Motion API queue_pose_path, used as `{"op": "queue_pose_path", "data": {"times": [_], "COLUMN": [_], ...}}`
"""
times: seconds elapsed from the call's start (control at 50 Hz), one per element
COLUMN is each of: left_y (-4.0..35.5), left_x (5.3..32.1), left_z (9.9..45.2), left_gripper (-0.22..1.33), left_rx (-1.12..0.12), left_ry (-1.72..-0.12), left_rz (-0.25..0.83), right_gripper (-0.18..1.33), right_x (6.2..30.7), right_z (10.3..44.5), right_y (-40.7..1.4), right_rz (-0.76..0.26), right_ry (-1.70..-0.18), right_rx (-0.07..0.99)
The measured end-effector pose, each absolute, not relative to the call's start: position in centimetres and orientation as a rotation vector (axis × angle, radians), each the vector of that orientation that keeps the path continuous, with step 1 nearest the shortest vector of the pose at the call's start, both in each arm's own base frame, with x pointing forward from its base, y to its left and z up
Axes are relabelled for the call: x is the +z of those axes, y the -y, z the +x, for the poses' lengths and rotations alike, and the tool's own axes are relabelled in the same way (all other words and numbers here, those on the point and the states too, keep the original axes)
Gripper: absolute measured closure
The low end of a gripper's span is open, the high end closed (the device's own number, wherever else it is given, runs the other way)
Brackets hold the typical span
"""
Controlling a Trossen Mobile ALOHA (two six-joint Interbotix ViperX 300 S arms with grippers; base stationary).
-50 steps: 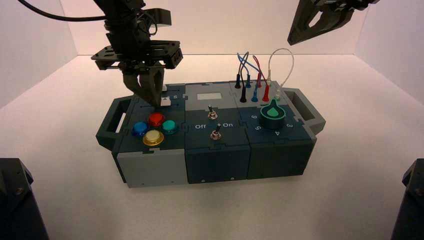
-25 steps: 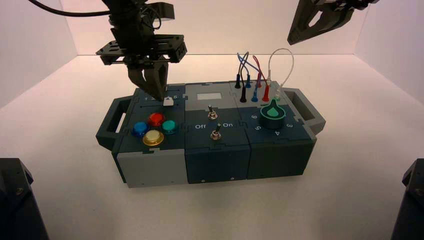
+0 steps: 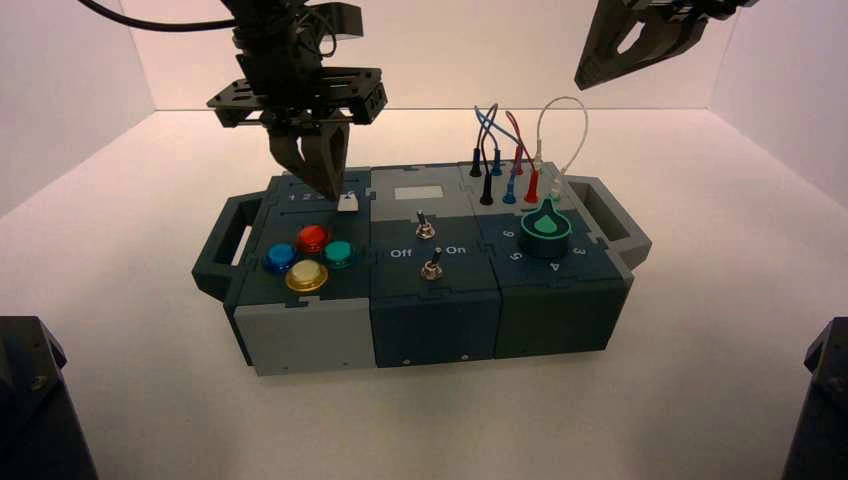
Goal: Move the bottom slider to position 5.
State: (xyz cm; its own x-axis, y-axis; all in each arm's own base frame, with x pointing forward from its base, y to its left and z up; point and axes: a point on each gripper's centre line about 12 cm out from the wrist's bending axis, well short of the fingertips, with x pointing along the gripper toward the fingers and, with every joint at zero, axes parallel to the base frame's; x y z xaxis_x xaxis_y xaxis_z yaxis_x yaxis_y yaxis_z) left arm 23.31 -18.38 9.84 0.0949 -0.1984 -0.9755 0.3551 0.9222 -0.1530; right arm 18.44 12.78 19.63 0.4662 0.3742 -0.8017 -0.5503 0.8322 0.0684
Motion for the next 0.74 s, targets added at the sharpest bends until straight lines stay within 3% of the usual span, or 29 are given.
{"op": "queue_pose_path", "data": {"times": [0.74], "left_y": [17.2], "left_x": [11.5], "left_z": [21.4], "left_gripper": [1.28], "left_rx": [-0.428], "left_ry": [-1.433], "left_rz": [0.166], "right_gripper": [1.29], "right_x": [19.5], "right_z": [18.4], "right_y": [-12.8], "right_rz": [-0.204], "right_ry": [-0.937], "right_rx": [0.572]}}
